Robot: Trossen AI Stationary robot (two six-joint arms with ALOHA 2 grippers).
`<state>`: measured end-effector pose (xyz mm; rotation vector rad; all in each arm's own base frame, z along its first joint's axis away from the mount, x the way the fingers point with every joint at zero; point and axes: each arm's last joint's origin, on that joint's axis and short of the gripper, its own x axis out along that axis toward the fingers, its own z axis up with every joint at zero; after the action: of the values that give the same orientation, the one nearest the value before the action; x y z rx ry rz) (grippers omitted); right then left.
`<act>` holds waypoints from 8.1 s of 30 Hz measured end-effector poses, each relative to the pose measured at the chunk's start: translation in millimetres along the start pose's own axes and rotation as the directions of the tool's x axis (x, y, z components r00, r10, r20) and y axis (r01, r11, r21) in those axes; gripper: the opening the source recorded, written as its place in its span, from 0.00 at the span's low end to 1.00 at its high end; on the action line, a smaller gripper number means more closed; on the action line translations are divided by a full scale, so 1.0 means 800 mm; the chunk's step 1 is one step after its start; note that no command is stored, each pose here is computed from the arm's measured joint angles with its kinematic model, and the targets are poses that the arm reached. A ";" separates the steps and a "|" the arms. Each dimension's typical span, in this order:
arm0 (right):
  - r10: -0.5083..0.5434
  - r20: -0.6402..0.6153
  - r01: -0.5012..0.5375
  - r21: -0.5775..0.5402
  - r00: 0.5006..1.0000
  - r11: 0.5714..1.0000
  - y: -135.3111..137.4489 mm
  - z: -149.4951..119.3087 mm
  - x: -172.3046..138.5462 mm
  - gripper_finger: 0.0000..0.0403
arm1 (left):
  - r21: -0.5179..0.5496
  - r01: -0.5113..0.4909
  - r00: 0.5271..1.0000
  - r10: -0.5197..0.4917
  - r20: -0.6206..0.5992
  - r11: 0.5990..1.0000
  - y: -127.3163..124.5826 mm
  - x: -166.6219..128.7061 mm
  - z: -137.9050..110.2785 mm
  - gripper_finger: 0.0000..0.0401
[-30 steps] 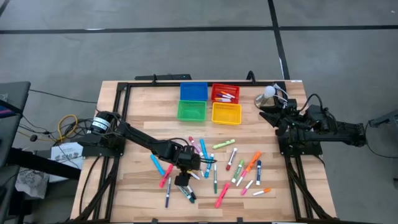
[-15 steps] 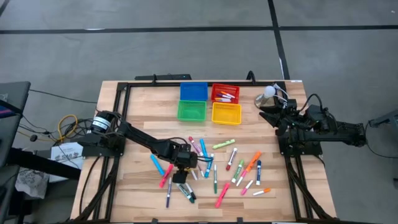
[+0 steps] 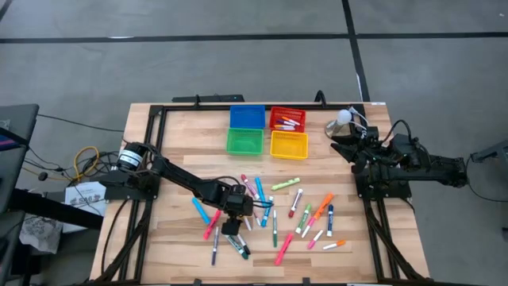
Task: Pick & Place Markers
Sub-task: Put the yellow pen into the red basket
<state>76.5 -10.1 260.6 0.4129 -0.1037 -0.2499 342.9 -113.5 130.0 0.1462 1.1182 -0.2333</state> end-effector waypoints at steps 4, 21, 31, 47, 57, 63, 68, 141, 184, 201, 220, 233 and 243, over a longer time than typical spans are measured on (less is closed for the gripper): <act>0.000 0.000 0.000 0.005 1.000 1.000 0.000 0.000 0.000 0.42 | 0.029 -0.010 1.000 0.009 0.011 1.000 0.000 0.000 0.001 0.65; 0.000 0.000 0.000 0.008 1.000 1.000 0.000 0.000 0.000 0.42 | 0.204 0.018 0.998 -0.029 0.055 0.979 -0.015 0.003 0.001 0.65; 0.000 0.001 0.000 0.008 1.000 1.000 0.000 0.000 0.000 0.42 | 0.187 0.022 0.997 -0.035 0.066 0.982 -0.005 0.015 0.002 0.65; 0.002 0.003 -0.002 0.009 1.000 1.000 0.000 0.000 0.000 0.42 | 0.176 0.051 0.995 -0.066 0.075 0.983 -0.004 0.021 0.002 0.65; 0.002 0.003 -0.002 0.010 1.000 1.000 0.000 0.000 0.000 0.42 | 0.135 0.051 0.994 -0.063 0.087 0.989 -0.006 0.022 0.004 0.62; 0.002 0.003 -0.002 0.010 1.000 1.000 0.000 0.000 0.000 0.42 | 0.139 0.057 0.994 -0.069 0.085 0.989 -0.009 0.022 0.003 0.49; 0.002 0.003 -0.002 0.010 1.000 1.000 0.000 0.000 0.000 0.42 | 0.141 0.063 0.994 -0.076 0.083 0.988 -0.012 0.022 0.003 0.36; 0.274 0.092 -0.277 0.013 0.957 0.961 0.036 -0.029 0.162 0.61 | -0.427 0.233 0.403 0.313 0.860 0.874 0.114 -0.216 0.083 0.14; 0.303 -0.079 -0.308 -0.070 0.950 0.949 0.060 0.021 0.246 0.61 | -0.435 0.231 0.411 0.318 0.854 0.870 0.117 -0.215 0.082 0.14; 0.302 -0.103 -0.310 -0.066 0.948 0.949 0.060 0.026 0.249 0.29 | -0.442 0.227 0.420 0.322 0.848 0.868 0.117 -0.214 0.081 0.14; 0.310 -0.111 -0.315 -0.032 0.944 0.949 0.059 0.026 0.249 0.09 | -0.442 0.189 0.435 0.328 0.838 0.877 0.117 -0.213 0.080 0.26; 0.234 -0.111 -0.240 -0.045 0.966 0.970 0.044 0.045 0.233 0.08 | -0.449 0.131 0.585 0.297 0.755 0.884 0.111 -0.220 0.062 0.57; 0.032 -0.105 -0.043 -0.110 0.994 0.993 0.002 0.065 0.221 0.07 | -0.499 0.040 0.696 0.334 0.636 0.866 0.101 -0.260 0.011 0.62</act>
<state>239.5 -74.6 317.3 0.3115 0.0037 -0.1959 285.1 -14.3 321.2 -0.2882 0.3453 0.1517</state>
